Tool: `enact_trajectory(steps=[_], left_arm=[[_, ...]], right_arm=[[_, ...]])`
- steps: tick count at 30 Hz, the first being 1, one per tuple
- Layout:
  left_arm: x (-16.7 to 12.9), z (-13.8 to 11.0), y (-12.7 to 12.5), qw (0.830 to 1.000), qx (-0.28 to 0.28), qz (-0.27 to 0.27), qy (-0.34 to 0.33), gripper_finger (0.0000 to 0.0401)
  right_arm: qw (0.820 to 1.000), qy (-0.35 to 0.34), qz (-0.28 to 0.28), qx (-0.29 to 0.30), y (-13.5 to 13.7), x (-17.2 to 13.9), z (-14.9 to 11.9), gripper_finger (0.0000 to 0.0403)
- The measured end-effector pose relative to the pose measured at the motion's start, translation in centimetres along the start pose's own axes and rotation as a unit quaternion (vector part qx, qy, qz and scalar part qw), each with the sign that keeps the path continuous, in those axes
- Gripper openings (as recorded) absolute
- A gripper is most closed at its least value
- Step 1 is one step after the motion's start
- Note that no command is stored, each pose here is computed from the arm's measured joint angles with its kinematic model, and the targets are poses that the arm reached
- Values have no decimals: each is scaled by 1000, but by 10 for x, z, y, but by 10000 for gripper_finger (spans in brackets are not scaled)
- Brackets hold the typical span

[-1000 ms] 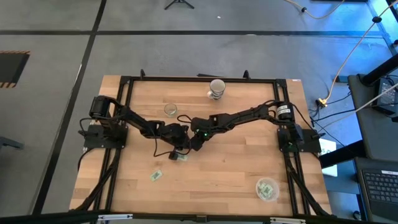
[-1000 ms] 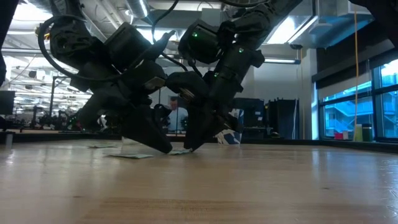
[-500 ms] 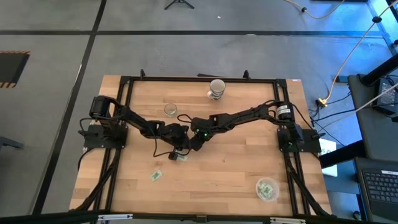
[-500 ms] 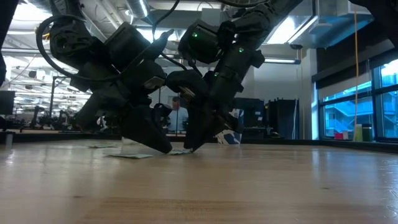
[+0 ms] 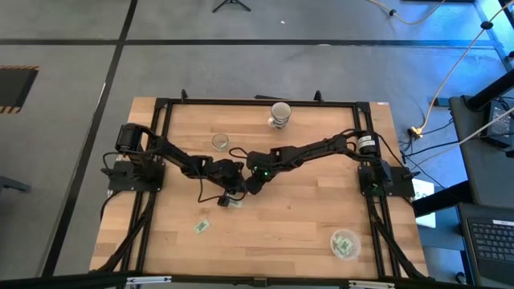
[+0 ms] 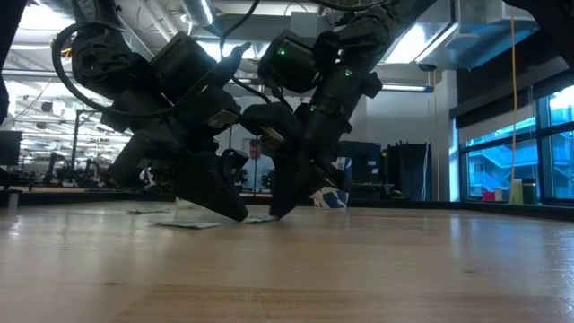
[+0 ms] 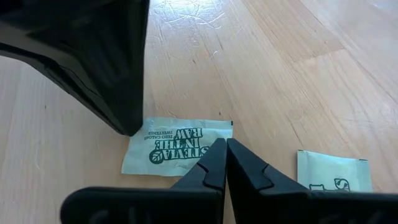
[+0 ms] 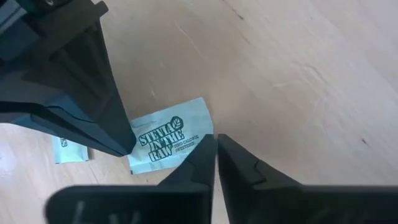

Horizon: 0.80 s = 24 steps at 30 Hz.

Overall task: Pick and place Stevia / Truvia into bins
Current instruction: Put the green stevia packet into the transparent container

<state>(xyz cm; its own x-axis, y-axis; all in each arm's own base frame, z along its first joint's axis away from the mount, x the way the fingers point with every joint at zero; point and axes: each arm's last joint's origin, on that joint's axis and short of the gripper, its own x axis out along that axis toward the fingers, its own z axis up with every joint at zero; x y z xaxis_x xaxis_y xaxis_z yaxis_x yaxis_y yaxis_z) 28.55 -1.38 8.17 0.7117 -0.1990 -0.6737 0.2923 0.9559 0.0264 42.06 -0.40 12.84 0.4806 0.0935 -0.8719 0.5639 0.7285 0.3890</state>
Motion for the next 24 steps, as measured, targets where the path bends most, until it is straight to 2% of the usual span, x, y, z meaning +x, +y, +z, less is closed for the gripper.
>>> enact_trajectory(steps=[3, 12, 16, 24], left_arm=[[0, 0, 0, 1000, 0, 0, 0, 4], [-2, 1, 0, 1000, 8, 7, 2, 10], [-11, 7, 1, 1000, 20, 17, -2, 41], [-50, 22, 17, 998, 1, 58, -12, 103]], right_arm=[[1000, 0, 0, -4, 0, 0, 0, 6], [1000, -2, 0, -19, 0, -1, 0, 2], [1000, -4, 2, -20, 1, -3, 1, 2], [1000, -10, 7, -20, 3, -5, 2, 1]])
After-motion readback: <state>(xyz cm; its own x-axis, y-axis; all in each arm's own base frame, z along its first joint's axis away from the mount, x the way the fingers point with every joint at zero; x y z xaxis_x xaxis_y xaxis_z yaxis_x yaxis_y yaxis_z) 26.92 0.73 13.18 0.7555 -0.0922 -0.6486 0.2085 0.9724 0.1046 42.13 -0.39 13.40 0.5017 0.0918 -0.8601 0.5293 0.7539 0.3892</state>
